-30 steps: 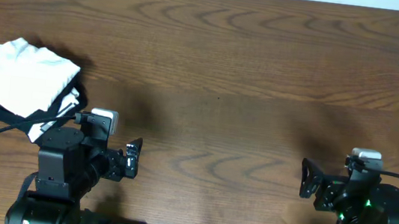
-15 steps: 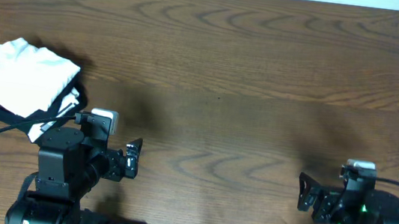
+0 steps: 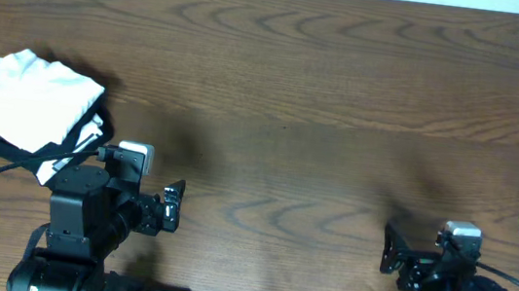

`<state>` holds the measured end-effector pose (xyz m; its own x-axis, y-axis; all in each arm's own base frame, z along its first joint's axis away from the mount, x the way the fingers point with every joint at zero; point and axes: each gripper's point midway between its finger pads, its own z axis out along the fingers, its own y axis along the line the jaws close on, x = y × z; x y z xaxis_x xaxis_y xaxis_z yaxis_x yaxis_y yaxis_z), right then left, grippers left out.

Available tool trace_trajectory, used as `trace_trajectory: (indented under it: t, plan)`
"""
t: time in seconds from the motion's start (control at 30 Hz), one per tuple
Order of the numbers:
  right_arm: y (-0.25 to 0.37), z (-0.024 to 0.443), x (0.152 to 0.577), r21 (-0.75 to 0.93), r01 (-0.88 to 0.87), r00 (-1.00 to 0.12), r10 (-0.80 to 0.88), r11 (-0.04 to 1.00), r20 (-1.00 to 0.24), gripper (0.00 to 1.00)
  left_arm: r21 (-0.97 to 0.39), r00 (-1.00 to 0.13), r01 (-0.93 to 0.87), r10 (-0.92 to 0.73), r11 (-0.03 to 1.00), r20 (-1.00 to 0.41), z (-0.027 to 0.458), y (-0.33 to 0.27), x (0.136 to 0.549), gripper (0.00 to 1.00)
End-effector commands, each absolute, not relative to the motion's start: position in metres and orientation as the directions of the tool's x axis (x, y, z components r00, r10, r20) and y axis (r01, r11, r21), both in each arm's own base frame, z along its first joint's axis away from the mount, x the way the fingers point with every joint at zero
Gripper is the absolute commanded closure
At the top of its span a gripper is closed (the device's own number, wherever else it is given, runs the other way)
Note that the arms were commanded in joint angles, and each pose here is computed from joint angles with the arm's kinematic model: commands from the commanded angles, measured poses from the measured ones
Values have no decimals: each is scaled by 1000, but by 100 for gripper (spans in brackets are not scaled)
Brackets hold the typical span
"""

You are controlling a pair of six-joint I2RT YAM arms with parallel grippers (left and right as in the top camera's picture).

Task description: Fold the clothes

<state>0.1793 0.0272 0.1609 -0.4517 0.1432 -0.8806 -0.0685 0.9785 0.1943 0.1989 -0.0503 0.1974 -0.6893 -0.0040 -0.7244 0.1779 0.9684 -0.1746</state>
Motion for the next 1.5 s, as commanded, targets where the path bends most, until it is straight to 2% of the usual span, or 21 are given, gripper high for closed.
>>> trace_trajectory:
  t: [0.0,0.27,0.33,0.43,1.47]
  plan:
    - [25,153,195,160,-74,-404,117,984,-907,1,-190,-690,178,-15,966,-724,198,-52,198,2]
    - [27,169,241,-28,-138,-75,-39,990,-996,1,-190,-691,178,-15,966,-722,198,-52,198,2]
    - [28,165,245,-62,-141,-25,-66,988,-997,1,-190,-691,178,-15,966,-722,198,-52,198,2]
    - [28,159,245,-101,-144,-48,-109,984,-993,1,-190,-691,178,-15,966,-722,198,-52,198,2]
    - [29,159,244,-100,-151,-50,-108,984,-993,1,-190,-691,178,-15,966,-722,198,-52,198,2]
